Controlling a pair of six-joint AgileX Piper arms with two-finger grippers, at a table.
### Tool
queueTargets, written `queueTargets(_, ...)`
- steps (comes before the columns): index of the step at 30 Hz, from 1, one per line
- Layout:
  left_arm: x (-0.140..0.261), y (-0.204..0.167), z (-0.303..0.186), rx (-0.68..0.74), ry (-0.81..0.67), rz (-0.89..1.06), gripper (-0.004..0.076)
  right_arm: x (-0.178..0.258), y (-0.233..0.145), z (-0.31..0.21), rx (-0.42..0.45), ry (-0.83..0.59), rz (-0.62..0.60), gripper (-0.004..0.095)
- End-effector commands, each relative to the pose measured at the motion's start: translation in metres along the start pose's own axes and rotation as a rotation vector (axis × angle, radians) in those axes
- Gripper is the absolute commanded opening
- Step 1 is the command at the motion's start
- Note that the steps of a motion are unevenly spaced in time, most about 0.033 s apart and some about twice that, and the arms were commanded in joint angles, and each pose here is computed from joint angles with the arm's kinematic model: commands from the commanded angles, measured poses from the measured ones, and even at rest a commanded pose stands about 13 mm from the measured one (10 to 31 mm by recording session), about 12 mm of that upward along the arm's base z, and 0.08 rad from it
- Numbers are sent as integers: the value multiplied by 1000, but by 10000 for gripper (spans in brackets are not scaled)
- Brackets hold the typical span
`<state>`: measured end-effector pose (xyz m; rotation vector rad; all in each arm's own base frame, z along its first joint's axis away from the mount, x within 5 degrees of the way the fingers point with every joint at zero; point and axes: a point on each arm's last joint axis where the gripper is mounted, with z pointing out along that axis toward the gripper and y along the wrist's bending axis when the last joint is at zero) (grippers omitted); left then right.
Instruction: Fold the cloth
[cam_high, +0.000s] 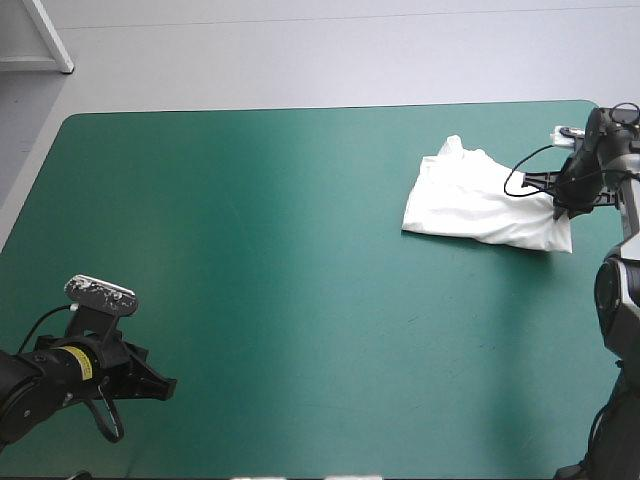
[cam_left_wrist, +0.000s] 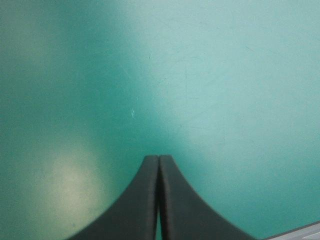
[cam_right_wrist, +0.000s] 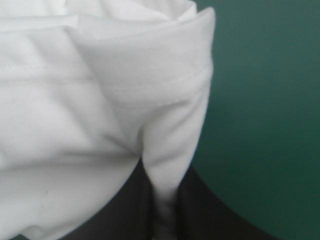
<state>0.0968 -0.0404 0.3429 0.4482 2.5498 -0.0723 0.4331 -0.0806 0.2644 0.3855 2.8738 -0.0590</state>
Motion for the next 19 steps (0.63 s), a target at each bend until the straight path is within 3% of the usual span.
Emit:
queueTargets(1, -5, 0, -6, 3, -30, -3, -10, 2, 0, -40, -61, -76, -15, 97)
queueTargets(3, -5, 0, -6, 3, -30, -3, -10, 3, 0, -41, -66, -77, -15, 267)
queueTargets(6, -5, 0, -6, 3, -30, -3, -10, 3, -1, -43, -51, -84, -15, 612)
queueTargets(8, -5, 0, -6, 3, -32, -3, -10, 3, -3, -46, -33, -91, -18, 758)
queueTargets(10, -5, 0, -6, 3, -30, -3, -10, 3, -4, -47, -25, -96, -16, 799)
queueTargets(19, -5, 0, -6, 3, -30, -1, -10, 4, -4, -54, -26, -110, -15, 721)
